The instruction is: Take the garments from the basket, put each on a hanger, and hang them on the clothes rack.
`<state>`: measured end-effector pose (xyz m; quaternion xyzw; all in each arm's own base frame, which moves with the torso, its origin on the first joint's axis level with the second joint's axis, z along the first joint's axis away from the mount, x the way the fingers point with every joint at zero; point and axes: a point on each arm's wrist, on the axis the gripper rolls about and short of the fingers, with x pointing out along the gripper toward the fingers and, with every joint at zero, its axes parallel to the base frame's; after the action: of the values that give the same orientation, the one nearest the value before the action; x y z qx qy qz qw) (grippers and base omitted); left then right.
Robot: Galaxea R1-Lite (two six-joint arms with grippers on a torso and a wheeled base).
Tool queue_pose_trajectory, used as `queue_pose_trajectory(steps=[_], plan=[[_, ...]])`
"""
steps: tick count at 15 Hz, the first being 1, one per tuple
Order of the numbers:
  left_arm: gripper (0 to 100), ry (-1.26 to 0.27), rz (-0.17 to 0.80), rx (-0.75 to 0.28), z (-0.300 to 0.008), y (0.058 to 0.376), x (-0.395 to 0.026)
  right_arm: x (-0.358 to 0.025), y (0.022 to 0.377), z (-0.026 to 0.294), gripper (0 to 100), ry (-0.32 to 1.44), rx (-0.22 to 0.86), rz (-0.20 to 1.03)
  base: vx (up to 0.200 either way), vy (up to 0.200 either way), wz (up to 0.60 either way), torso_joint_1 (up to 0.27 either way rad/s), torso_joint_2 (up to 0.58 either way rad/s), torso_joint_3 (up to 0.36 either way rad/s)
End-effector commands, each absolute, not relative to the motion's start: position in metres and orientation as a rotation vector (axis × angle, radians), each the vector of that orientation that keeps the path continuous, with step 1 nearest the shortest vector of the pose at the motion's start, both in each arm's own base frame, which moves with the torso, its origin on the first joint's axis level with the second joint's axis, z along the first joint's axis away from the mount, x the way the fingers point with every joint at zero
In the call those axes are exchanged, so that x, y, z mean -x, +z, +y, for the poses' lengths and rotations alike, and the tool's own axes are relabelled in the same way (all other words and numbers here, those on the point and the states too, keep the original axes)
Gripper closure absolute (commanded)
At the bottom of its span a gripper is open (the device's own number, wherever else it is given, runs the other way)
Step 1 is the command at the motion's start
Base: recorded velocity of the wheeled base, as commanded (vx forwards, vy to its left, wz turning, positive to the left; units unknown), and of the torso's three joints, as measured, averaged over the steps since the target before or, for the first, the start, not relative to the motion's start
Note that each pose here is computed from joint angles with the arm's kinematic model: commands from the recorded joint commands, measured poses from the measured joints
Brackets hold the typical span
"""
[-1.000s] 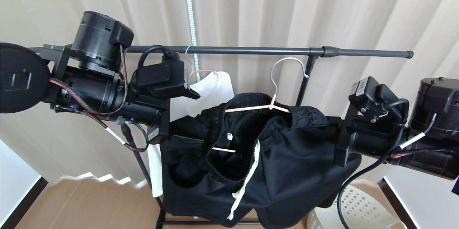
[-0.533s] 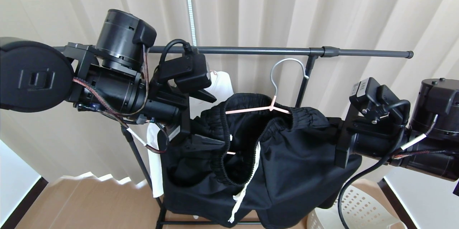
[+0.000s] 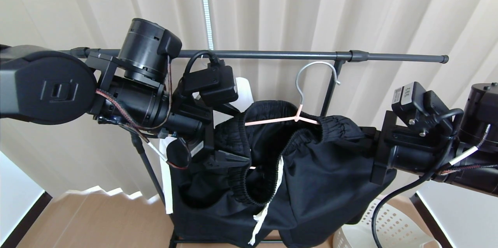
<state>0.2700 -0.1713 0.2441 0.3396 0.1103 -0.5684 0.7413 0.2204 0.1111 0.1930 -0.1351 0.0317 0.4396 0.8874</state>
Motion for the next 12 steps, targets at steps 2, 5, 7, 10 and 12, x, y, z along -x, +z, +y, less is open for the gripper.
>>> queue_pose_trajectory(steps=[2, 5, 7, 10, 12], plan=[[0, -1.245, 0.256, -0.731, -0.1722, 0.2421, -0.2714, -0.2184, 0.1927, 0.1104, 100, 0.917, 0.281, 0.064, 0.0, 0.0, 0.0, 0.0, 0.0, 0.0], [0, -1.244, 0.273, -0.7, -0.1762, 0.2424, -0.2713, -0.2153, 0.1946, 0.1101, 100, 0.966, 0.273, 0.049, 0.0, 0.0, 0.0, 0.0, 0.0, 0.0], [0, -1.245, 0.277, -0.699, -0.1761, 0.2419, -0.2712, -0.2134, 0.196, 0.1092, 100, 0.965, 0.274, 0.043, 0.0, 0.0, 0.0, 0.0, 0.0, 0.0], [0, -1.246, 0.28, -0.698, -0.176, 0.241, -0.2711, -0.209, 0.1987, 0.1073, 100, 0.968, 0.274, 0.03, 0.0, 0.0, 0.0, 0.0, 0.0, 0.0], [100, -1.249, 0.285, -0.7, -0.1762, 0.24, -0.2705, -0.2088, 0.1987, 0.1076, 100, 0.969, 0.274, 0.029, 0.0, 0.0, 0.0, 0.0, 0.0, 0.0]])
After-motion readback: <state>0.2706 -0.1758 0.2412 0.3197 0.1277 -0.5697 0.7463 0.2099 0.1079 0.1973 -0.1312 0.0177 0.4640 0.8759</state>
